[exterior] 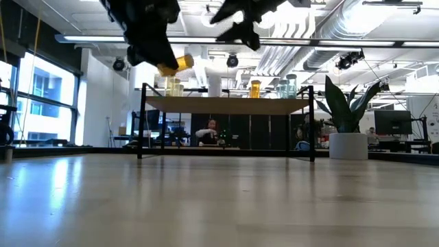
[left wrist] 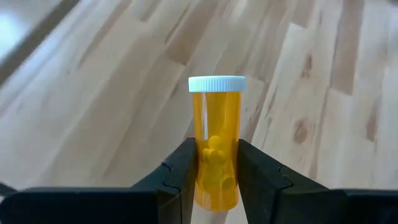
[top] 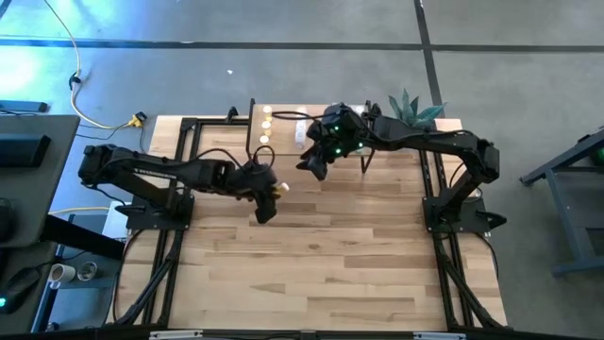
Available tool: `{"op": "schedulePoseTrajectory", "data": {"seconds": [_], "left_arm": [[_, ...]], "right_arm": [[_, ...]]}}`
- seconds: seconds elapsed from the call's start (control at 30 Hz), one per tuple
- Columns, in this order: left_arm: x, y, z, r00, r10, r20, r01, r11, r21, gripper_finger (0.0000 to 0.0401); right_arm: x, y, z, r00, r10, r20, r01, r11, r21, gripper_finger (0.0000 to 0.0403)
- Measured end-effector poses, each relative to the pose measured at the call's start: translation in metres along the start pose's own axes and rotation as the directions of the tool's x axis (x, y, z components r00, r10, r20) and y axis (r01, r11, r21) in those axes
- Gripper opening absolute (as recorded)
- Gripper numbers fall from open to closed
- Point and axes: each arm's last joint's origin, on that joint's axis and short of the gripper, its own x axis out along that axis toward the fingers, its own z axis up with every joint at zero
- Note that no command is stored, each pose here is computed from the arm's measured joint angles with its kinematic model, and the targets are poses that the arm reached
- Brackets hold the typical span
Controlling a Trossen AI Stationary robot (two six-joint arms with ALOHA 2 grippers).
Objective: Pick and place medicine bottles onto shelf by color
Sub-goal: Put the orange medicine bottle on the shelf aligned with the other orange medicine bottles
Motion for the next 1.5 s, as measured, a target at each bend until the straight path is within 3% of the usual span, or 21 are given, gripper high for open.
{"op": "schedulePoseTrajectory", "data": {"seconds": [0.43,0.83,1.1,1.5], "left_arm": [[-0.024,-0.002,0.024,0.959,-0.133,0.252,0.089,0.980,0.178,0.0087],[-0.043,-0.010,0.050,0.819,-0.269,0.508,0.156,0.954,0.255,0.0087],[-0.050,-0.013,0.059,0.738,-0.297,0.605,0.162,0.949,0.269,0.0087],[-0.053,-0.014,0.062,0.712,-0.306,0.632,0.168,0.948,0.270,0.0087]], "right_arm": [[-0.021,0.047,0.007,0.974,0.147,0.170,-0.118,0.978,-0.171,0.0190],[-0.054,0.063,0.012,0.945,0.210,0.251,-0.128,0.943,-0.308,0.0190],[-0.070,0.076,0.012,0.919,0.264,0.292,-0.094,0.868,-0.487,0.0190],[-0.060,0.073,0.011,0.931,0.249,0.266,-0.099,0.875,-0.473,0.0190]]}}
